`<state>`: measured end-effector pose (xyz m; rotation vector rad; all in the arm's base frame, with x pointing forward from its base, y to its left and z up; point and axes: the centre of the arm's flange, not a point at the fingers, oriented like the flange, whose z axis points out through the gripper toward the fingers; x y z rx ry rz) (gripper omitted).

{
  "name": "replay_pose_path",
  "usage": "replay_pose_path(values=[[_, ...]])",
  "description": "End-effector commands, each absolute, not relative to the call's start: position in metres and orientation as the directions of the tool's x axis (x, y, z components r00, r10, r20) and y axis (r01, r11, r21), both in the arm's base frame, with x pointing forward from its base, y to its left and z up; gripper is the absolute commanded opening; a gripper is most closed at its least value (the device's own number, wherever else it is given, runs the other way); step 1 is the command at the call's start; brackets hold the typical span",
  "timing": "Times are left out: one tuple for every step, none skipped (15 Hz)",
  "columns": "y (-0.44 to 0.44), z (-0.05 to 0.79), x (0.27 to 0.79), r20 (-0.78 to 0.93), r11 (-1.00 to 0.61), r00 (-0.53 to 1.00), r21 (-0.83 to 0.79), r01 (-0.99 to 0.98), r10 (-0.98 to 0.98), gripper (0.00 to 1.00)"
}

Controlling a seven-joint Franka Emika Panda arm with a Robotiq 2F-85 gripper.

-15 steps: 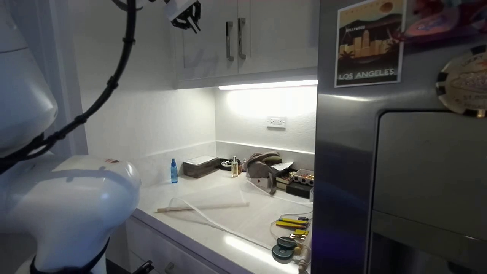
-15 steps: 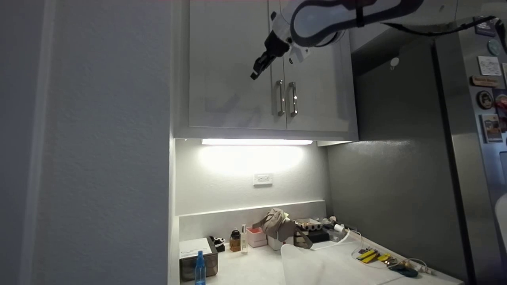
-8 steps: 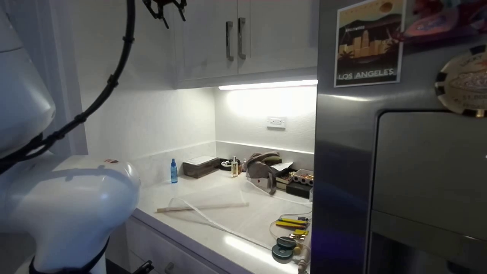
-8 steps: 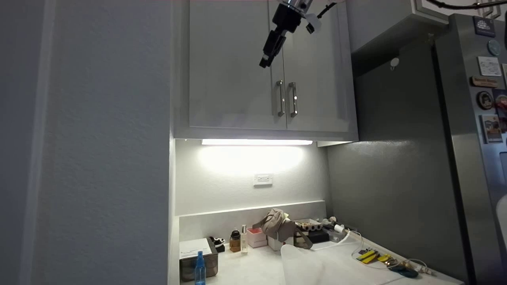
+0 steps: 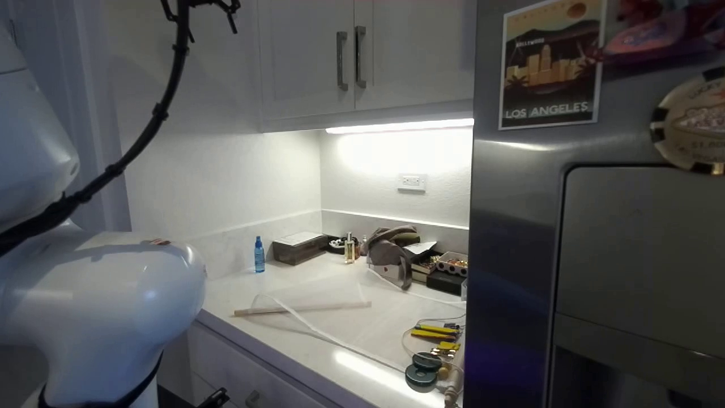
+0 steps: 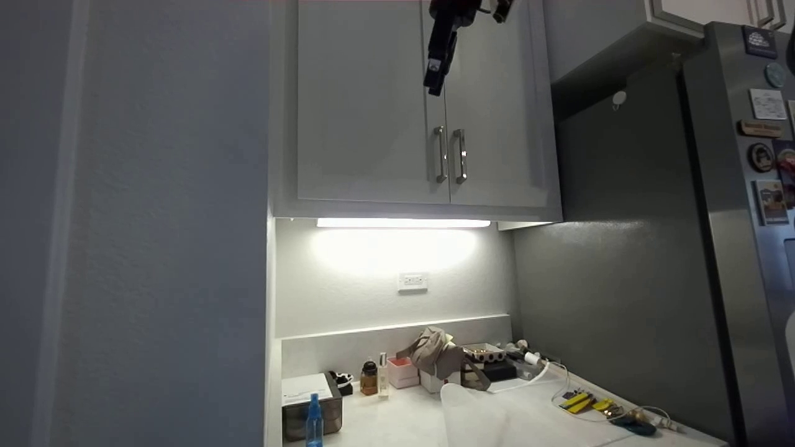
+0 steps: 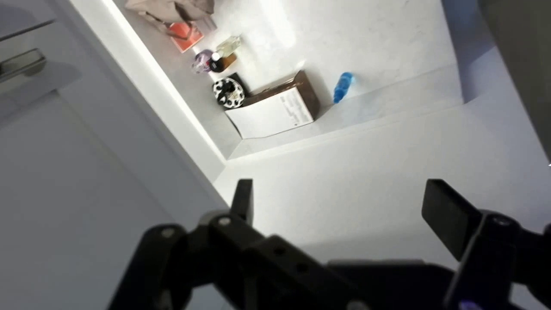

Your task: Open the left and right cabinet doors, then close the right and left cabinet doors

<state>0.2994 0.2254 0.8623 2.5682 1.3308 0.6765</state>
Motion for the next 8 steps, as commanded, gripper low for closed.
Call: replay_pose_path(values=[[0.245, 0.862, 0.266, 0.240, -0.602, 0.553, 0.270, 0.752, 0.798, 1.00], [0.248, 0.858, 0.257, 0.219, -0.604, 0.564, 0.253, 0.756, 0.797, 1.00], [0.249, 0.852, 0.246, 0.202, -0.607, 0.572, 0.235, 0.759, 0.795, 1.00], [0.249, 0.844, 0.235, 0.200, -0.607, 0.574, 0.210, 0.767, 0.794, 1.00], [0.251, 0.848, 0.251, 0.205, -0.592, 0.555, 0.252, 0.766, 0.806, 1.00], [0.253, 0.847, 0.245, 0.200, -0.591, 0.557, 0.237, 0.771, 0.806, 1.00], [0.253, 0.847, 0.241, 0.199, -0.590, 0.556, 0.236, 0.772, 0.807, 1.00], [0.252, 0.848, 0.240, 0.200, -0.590, 0.556, 0.237, 0.772, 0.807, 1.00]])
